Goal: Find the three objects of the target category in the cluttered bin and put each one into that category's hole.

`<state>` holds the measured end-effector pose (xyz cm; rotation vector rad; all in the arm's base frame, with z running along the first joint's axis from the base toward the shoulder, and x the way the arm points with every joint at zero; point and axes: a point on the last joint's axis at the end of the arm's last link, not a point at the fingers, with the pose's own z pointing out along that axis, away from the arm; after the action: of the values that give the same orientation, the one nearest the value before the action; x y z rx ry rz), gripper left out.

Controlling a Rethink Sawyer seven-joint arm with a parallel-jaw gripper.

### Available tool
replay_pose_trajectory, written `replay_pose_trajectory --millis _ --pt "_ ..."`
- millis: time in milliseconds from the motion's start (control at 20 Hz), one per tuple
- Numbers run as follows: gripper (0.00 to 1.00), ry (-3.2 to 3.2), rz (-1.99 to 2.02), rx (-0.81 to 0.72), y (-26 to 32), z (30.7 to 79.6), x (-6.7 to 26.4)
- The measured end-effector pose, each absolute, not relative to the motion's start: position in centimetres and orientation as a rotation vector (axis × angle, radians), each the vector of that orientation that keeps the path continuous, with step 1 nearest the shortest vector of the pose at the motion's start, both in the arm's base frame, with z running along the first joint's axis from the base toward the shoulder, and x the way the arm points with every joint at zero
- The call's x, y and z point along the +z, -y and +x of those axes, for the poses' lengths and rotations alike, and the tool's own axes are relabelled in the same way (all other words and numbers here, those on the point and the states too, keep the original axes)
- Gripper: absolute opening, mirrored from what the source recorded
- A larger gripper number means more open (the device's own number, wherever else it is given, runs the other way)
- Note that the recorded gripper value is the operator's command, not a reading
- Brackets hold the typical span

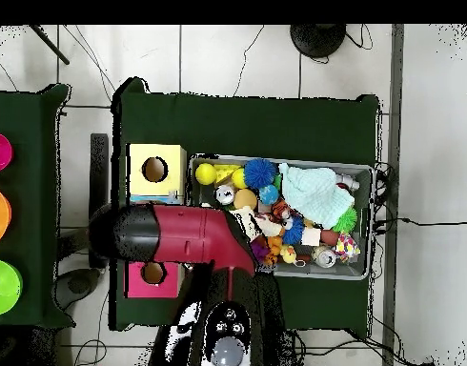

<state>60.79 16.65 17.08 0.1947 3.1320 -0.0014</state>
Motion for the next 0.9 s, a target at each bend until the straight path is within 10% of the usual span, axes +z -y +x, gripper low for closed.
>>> replay_pose_trajectory --millis 900 --pt "0.0 -3.068 0.083 0.009 -21.9 58.8 15.4"
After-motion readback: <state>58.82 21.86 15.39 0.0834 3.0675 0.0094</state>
